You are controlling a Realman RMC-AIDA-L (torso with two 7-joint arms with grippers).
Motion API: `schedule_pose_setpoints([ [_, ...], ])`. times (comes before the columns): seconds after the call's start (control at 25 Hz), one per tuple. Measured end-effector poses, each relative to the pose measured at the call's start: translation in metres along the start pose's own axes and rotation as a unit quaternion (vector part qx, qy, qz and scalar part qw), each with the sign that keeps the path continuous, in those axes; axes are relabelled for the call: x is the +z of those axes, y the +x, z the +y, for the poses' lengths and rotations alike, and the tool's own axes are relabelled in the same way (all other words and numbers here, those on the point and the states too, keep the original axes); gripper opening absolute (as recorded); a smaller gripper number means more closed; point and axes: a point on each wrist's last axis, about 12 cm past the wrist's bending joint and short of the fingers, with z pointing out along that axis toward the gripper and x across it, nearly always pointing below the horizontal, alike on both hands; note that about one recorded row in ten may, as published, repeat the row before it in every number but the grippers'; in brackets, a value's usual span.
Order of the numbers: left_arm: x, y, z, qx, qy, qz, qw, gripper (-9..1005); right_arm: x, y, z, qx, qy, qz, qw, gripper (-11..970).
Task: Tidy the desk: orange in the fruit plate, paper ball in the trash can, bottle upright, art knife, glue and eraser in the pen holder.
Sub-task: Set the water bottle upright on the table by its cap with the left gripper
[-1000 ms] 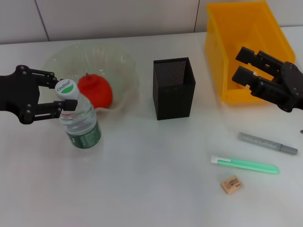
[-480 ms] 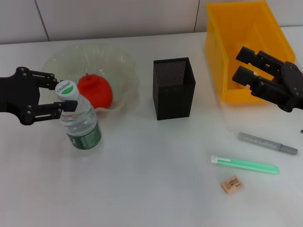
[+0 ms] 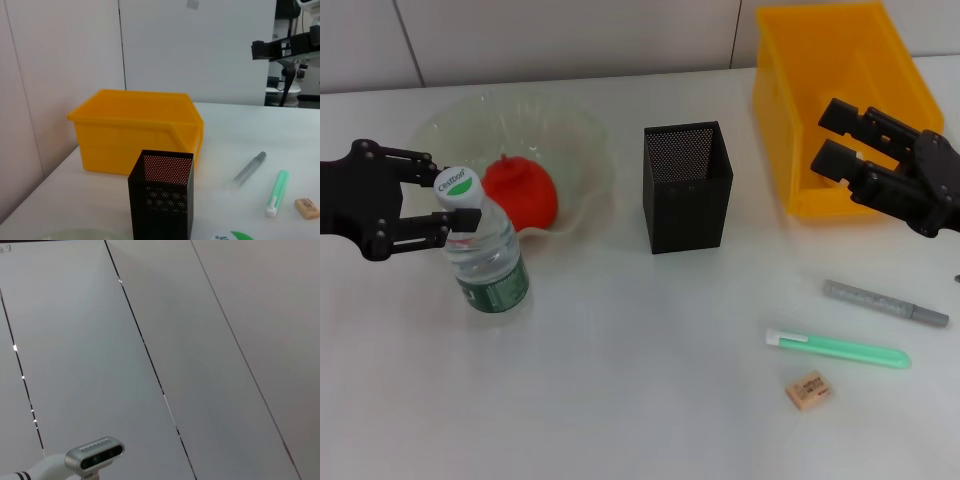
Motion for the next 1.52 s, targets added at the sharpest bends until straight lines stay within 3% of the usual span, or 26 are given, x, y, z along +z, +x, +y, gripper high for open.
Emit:
schedule_pose_setpoints([
  [1.4, 0.0011, 0.0047, 0.0047, -0.012, -0.025, -0.001, 1.000, 506, 0.0068, -0.0030, -0.0031, -0.007, -0.006, 0.001, 1.000, 775],
  [1.52, 0.0006, 0.0045, 0.0042, -0.011, -0.023, -0.001, 1.000, 712, 0.0073, -0.0031, -0.0034, -0.007, -0.005, 0.001, 1.000, 776],
])
